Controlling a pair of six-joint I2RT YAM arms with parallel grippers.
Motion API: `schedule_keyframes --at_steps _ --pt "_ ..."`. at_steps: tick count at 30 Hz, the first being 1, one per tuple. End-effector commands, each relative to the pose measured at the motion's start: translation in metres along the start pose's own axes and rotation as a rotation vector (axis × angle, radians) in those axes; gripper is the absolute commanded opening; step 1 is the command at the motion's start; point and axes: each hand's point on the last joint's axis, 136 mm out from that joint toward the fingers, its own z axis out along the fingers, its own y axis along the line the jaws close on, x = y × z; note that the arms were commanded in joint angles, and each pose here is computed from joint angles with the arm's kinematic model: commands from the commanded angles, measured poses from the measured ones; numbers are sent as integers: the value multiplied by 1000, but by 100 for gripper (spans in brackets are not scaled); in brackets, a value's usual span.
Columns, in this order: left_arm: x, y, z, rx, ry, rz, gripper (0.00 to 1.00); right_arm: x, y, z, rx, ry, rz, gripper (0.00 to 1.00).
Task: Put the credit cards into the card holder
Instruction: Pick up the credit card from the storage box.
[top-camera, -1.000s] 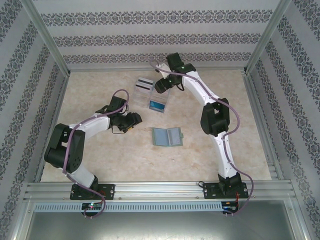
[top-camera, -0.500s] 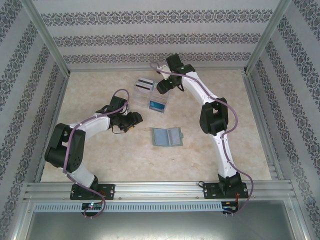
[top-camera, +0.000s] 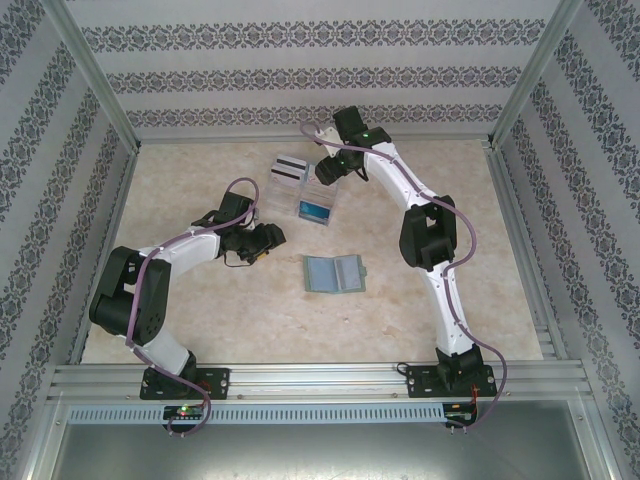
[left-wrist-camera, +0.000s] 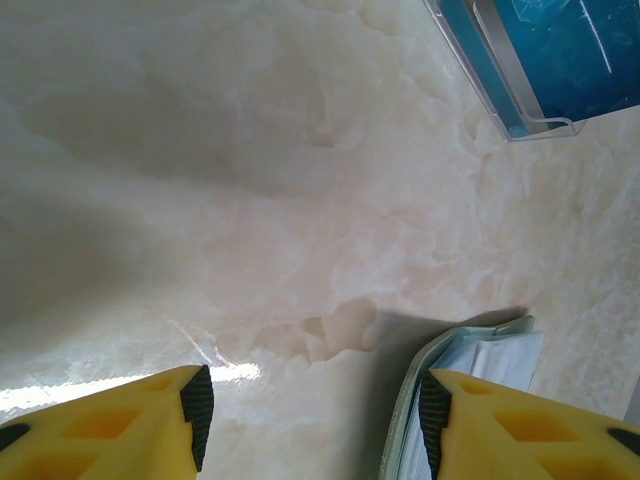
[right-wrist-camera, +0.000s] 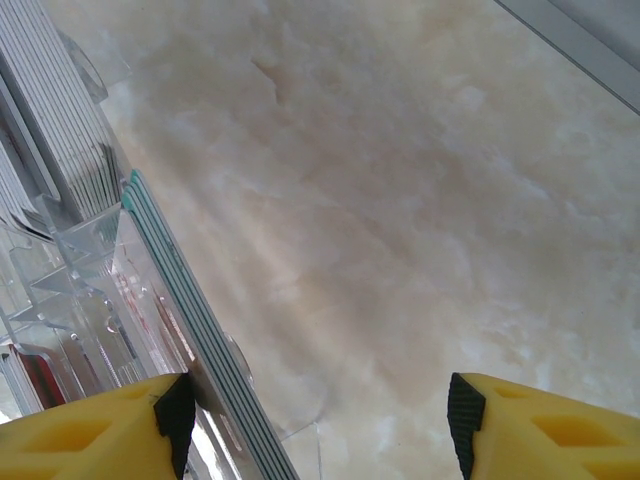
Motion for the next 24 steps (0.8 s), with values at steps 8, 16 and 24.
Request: schedule_keyframes --at_steps 8,16,24 --pt "-5 -11 -2 36 -6 16 58 -25 -19 -38 57 -85 27 65" --pt "-6 -13 -2 42 -6 17 59 -30 -22 -47 58 -103 40 57" --pt "-5 -12 -2 44 -5 17 59 -29 -26 -49 47 -106 55 48"
